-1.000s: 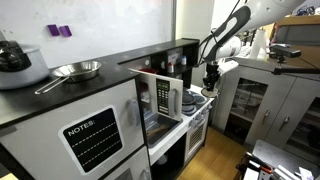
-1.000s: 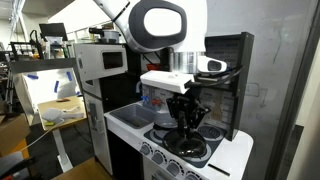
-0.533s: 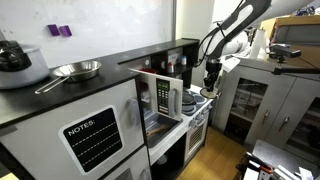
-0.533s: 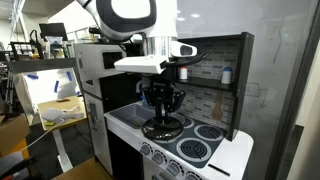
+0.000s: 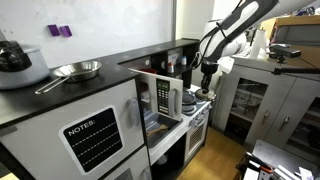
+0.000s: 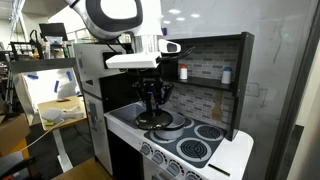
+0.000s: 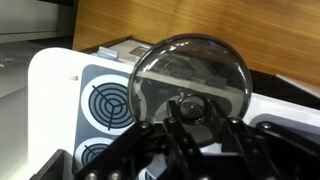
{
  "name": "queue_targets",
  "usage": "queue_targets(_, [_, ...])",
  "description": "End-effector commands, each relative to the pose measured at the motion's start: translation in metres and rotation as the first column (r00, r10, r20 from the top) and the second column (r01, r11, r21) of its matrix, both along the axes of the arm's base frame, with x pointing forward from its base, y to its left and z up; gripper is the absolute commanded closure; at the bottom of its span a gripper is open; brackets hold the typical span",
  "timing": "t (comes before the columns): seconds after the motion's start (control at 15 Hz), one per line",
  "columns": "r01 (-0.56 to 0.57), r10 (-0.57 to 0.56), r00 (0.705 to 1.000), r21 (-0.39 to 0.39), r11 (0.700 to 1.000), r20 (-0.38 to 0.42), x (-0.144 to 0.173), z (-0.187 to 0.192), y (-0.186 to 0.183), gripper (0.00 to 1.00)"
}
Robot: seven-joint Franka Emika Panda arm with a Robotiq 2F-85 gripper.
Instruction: Cover the grey pot with the black lid on the stove
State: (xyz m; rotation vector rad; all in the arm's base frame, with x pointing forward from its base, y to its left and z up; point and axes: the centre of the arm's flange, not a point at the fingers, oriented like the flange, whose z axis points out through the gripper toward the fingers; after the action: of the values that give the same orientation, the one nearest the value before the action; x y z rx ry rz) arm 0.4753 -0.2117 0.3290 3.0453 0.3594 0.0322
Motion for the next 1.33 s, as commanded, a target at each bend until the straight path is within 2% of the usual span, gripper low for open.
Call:
queue_targets(0.0, [-0.035, 0.036, 0.999, -0.011, 0.999, 0.037, 0.013, 0.0, 0.003, 0.92])
queue_targets(0.6, [-0.023, 0.021, 0.995, 0.011, 1.0, 0.099, 0.062, -0.016, 0.012, 0.92])
queue_targets(1.27, [-0.048, 0.047, 0.993, 0.003, 0.999, 0.104, 0.094, -0.031, 0.019, 0.92])
